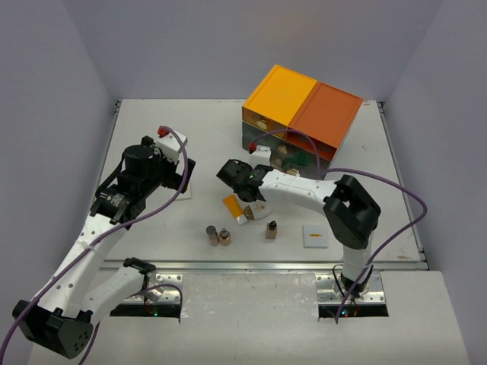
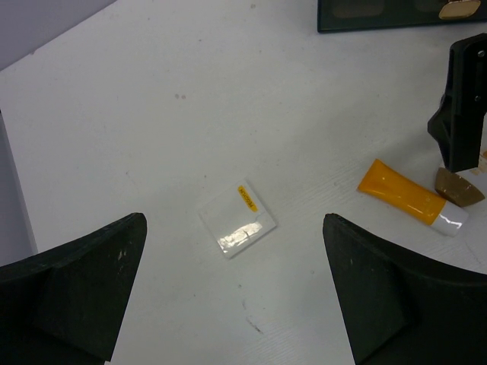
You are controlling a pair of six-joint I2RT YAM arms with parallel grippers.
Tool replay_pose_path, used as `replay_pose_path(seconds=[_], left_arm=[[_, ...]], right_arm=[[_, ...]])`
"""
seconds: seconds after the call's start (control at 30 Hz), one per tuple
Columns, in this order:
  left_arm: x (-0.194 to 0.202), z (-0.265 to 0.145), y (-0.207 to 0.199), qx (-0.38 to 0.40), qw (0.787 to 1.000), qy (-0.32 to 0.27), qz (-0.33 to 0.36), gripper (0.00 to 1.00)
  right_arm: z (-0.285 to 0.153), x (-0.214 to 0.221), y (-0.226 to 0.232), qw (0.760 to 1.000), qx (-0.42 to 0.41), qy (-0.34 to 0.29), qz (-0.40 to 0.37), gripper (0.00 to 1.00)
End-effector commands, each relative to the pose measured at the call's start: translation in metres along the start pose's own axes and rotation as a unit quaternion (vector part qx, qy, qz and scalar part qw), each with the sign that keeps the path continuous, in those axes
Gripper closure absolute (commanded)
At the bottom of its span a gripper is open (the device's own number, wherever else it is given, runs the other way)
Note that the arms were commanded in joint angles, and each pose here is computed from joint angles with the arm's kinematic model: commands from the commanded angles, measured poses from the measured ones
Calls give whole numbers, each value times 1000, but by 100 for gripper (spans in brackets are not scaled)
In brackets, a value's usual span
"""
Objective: Organize the makeup
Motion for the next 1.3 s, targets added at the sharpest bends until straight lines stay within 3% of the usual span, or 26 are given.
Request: replay_pose_path(seconds=[0.0,0.6,0.77,1.03,1.27], left_arm=[[-10,-3,1,-2,999,-37,11,0],[-7,4,-4,16,999,-35,19,0],[-6,5,-6,24,999,-34,17,0],[-6,5,-6,25,999,-32,17,0],[-6,6,-7,28,999,-30,17,0]], right_arm=[[4,-10,-19,988,88,-80,102,32],[17,-16,-13,987,110,-107,35,33],[14,-23,2,991,53,-116,-32,33],[4,-36,7,989,11,-133,-61,32],[-7,-42,12,979,-40,-145,-135,32]])
Point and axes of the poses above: each gripper's point midway between its finger pads, its own z axis out along the fingers, its own y axis along the line the jaws close on, x = y × z, the point moved 6 cm from there along -z, back along the fingers, and after that the axes turned 4 degrees about -z, right-handed, at the moved point
